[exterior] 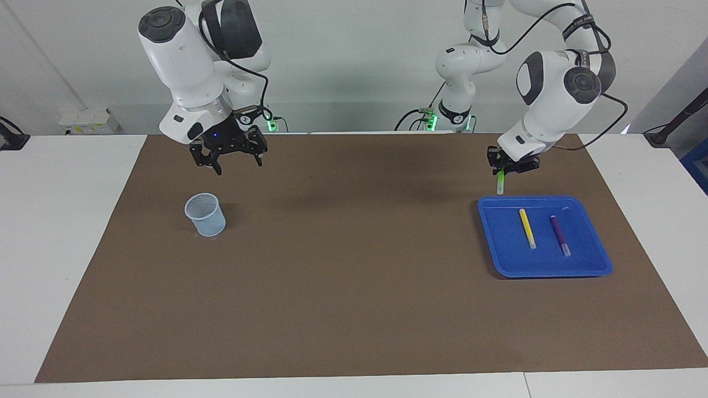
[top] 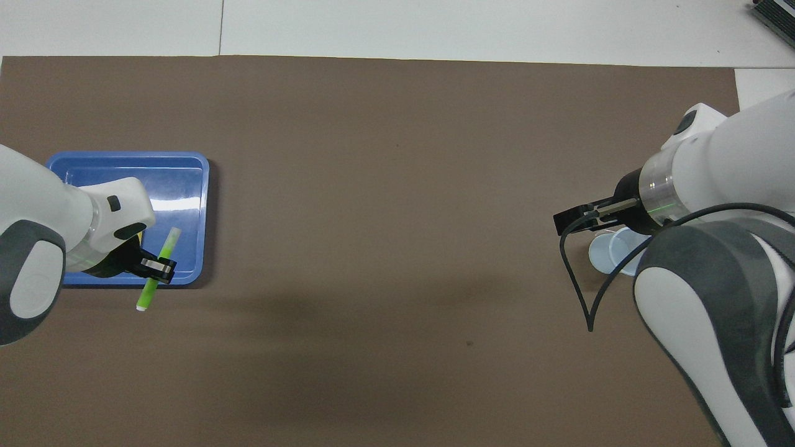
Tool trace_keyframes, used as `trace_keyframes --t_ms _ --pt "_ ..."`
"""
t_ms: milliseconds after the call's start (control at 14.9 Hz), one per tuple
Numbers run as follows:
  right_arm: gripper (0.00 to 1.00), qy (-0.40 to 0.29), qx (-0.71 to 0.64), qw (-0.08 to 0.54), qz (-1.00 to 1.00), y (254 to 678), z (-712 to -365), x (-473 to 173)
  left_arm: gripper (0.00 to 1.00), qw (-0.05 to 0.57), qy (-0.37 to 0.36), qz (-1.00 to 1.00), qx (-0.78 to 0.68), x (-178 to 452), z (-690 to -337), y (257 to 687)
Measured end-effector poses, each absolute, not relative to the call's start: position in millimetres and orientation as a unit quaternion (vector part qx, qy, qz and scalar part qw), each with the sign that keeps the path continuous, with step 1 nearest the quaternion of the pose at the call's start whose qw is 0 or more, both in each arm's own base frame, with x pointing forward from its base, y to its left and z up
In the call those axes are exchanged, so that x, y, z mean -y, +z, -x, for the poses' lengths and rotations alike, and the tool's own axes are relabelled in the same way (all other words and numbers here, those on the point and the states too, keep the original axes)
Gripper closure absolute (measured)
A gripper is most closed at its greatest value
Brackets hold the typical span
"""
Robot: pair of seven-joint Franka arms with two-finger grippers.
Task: Right arm passes pens to left for tray arrangement
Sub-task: 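Carry the green pen to the tray while the right gripper withdraws, then lower the green pen into the tray beside the yellow pen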
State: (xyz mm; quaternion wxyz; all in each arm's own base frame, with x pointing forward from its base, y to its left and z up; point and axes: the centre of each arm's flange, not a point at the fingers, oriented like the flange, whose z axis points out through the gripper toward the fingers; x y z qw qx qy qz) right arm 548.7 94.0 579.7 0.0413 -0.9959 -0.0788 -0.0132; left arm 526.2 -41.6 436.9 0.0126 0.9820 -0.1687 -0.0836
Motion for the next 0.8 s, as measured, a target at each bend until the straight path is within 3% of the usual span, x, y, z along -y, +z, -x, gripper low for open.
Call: trace_keyframes --t_ms 335,804 --pt "0.00 0.019 0.050 0.012 0.998 596 -544 -51 0.81 0.021 -0.055 -0.988 0.140 7 -546 396" --pt "0.00 0.032 0.037 0.009 0.999 588 -545 -34 0.81 0.010 -0.026 -0.993 0.113 3 -569 347"
